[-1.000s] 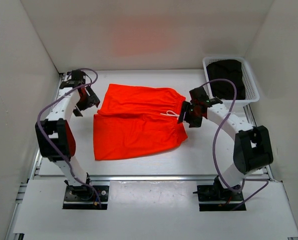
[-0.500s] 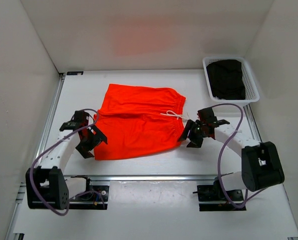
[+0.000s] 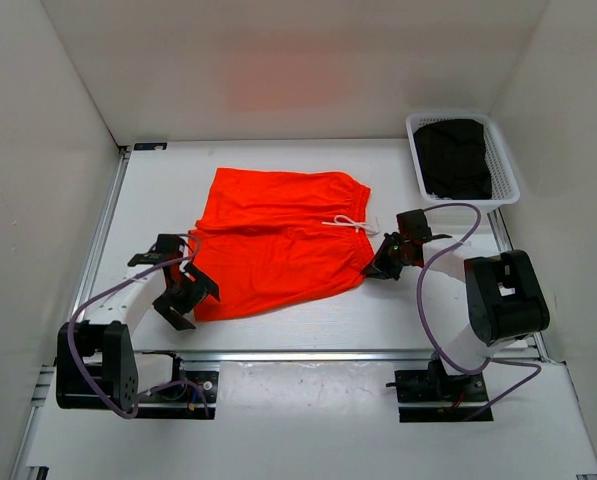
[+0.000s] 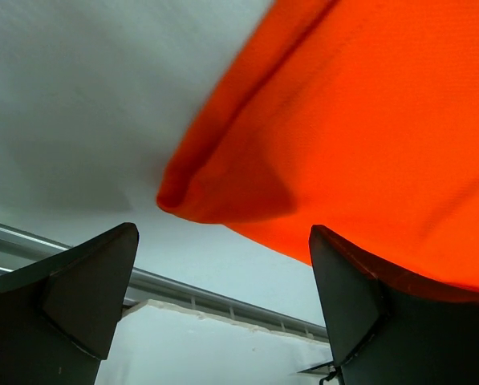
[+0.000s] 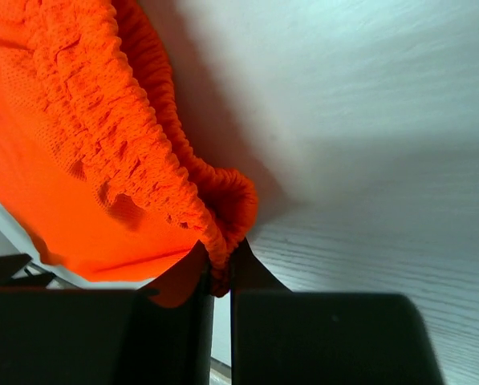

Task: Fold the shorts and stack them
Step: Fold the shorts

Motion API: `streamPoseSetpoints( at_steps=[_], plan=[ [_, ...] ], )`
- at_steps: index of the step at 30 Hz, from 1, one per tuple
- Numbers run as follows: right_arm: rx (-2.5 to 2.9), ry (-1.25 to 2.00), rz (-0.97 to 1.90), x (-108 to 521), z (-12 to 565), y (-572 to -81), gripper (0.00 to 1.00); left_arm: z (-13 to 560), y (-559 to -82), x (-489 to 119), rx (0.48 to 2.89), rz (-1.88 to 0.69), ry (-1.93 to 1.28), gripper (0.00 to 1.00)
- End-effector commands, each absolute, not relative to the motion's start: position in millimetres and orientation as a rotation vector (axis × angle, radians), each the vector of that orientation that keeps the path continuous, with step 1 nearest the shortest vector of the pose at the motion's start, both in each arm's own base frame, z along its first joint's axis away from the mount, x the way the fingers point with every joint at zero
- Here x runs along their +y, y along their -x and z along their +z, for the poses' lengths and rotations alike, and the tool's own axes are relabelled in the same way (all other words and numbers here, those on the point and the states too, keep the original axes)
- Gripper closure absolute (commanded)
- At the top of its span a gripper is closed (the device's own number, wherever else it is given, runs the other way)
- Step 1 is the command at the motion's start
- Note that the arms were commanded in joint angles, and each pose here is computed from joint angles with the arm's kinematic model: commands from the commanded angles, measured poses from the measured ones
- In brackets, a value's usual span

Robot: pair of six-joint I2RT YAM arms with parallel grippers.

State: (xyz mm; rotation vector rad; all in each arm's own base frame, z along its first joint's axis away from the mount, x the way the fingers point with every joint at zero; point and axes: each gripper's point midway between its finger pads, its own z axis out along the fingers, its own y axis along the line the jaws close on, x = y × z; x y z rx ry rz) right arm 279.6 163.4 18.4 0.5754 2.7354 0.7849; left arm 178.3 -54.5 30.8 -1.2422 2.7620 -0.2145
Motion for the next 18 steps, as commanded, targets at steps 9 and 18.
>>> streamPoseSetpoints(
  at_steps=[9,18],
  plan=[
    [2.689,-0.617,0.805,160,26,-293,1.00,20,-186,-47,2.670,-0.143,1.355,0.22],
    [2.691,-0.605,0.802,158,30,-288,1.00,14,-214,-37,2.696,-0.048,1.281,0.90]
  ],
)
